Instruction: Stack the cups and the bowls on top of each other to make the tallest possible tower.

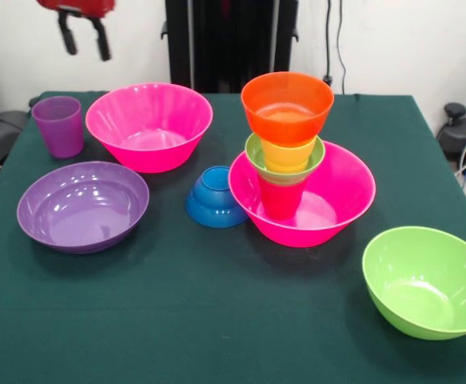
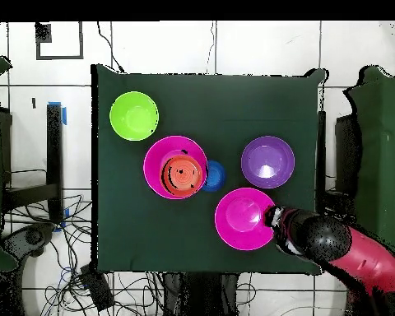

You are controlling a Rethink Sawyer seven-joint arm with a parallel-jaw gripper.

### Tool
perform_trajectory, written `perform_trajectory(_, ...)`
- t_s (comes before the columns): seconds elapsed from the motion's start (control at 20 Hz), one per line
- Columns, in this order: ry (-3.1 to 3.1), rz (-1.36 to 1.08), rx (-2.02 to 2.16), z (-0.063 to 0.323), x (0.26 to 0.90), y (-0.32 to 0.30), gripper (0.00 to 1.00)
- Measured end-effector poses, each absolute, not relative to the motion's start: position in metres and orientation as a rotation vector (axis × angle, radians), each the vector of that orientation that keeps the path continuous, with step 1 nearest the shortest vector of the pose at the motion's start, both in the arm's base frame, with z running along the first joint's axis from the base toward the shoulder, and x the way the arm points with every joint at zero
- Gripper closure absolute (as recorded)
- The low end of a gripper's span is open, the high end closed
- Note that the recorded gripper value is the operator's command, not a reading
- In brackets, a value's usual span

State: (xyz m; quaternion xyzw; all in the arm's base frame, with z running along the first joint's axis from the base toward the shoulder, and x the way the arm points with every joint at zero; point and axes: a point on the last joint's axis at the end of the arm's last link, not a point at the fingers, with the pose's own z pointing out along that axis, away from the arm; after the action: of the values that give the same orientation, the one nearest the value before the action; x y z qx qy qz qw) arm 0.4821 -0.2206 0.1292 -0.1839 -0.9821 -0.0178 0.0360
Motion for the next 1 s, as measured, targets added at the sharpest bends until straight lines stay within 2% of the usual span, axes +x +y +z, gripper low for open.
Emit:
perform_trajectory(0.65, -3.083, -0.008, -0.258, 0.066, 0.444, -0.219, 0.0)
perform_trajectory(1.0, -3.056, -0.032, -0.229, 0.048, 0.425, -0.225, 0.0)
